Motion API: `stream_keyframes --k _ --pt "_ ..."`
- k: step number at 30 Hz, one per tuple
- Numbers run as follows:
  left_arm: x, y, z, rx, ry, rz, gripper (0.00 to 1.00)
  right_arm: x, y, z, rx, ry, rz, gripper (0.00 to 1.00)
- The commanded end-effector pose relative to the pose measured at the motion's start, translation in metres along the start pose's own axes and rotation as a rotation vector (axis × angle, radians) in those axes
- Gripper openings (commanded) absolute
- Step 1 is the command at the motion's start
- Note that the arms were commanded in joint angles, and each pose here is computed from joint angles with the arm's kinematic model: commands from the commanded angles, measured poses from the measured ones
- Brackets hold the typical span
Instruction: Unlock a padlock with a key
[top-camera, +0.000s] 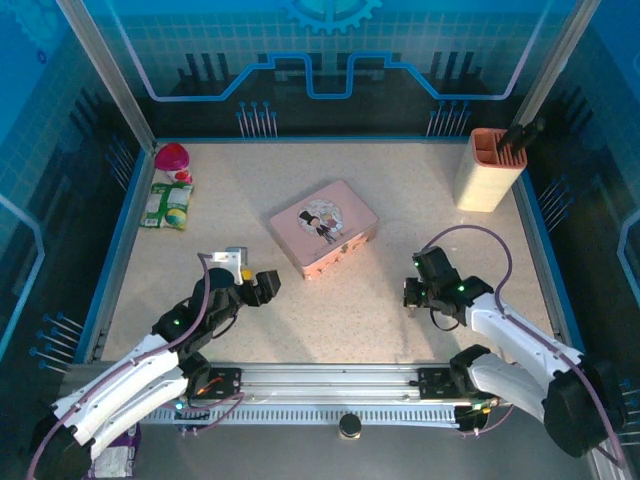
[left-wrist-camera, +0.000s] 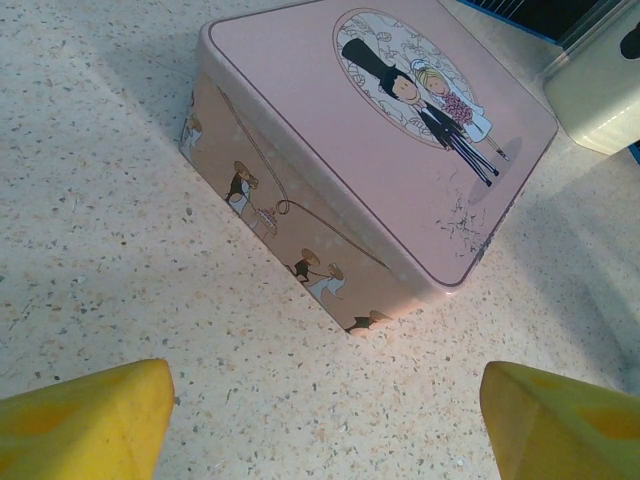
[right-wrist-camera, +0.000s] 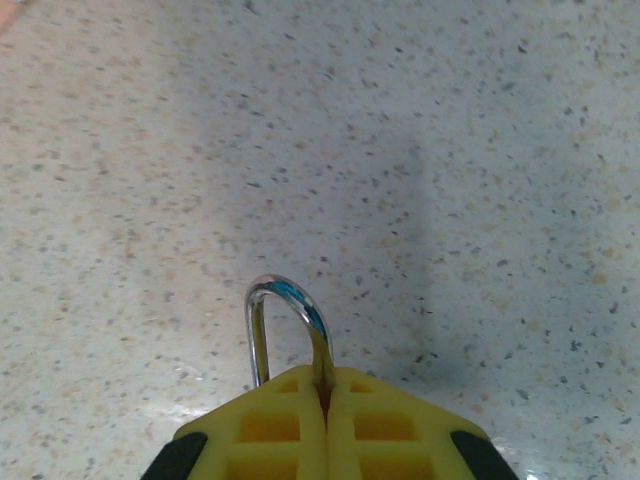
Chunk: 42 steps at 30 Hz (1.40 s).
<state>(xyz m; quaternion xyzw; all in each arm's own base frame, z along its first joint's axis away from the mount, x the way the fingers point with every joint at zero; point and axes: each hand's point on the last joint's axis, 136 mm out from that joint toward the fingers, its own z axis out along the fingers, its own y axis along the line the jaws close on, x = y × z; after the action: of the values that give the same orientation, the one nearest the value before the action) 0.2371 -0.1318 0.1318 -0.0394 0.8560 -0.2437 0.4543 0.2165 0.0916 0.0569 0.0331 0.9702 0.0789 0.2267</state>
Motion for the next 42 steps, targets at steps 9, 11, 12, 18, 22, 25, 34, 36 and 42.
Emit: stream_keyframes --k 9,11,12,18,22,25,34,36,42 --pt "-0.011 0.016 -0.004 -0.066 -0.063 0.015 0.83 0.006 -0.003 0.018 0.008 0.136 0.079 0.12" --pt "-0.012 0.018 -0.004 -0.074 -0.069 0.012 0.83 0.003 -0.004 0.016 0.012 0.127 0.079 0.23" --pt "-0.013 0.019 -0.004 -0.081 -0.071 0.011 0.83 0.003 -0.005 0.015 0.017 0.124 0.074 0.29" --pt "-0.021 0.028 -0.006 -0.122 -0.103 -0.011 0.84 -0.007 -0.009 -0.001 0.042 0.084 0.037 0.58" --pt "-0.030 0.036 -0.006 -0.169 -0.138 -0.027 0.85 -0.022 -0.010 -0.019 0.045 0.012 0.021 0.68" --pt "-0.042 0.042 -0.008 -0.223 -0.181 0.004 0.87 -0.041 -0.009 -0.039 0.034 -0.092 0.009 0.72" --pt "-0.099 0.075 -0.023 -0.527 -0.417 0.156 0.99 -0.111 -0.031 -0.083 0.150 -0.569 -0.079 0.91" --pt "-0.105 0.089 -0.023 -0.617 -0.434 0.205 0.99 -0.121 -0.037 -0.086 0.199 -0.667 -0.124 1.00" --pt "-0.107 0.111 -0.011 -0.630 -0.475 0.307 0.99 -0.131 -0.056 -0.053 0.302 -0.676 -0.200 1.00"
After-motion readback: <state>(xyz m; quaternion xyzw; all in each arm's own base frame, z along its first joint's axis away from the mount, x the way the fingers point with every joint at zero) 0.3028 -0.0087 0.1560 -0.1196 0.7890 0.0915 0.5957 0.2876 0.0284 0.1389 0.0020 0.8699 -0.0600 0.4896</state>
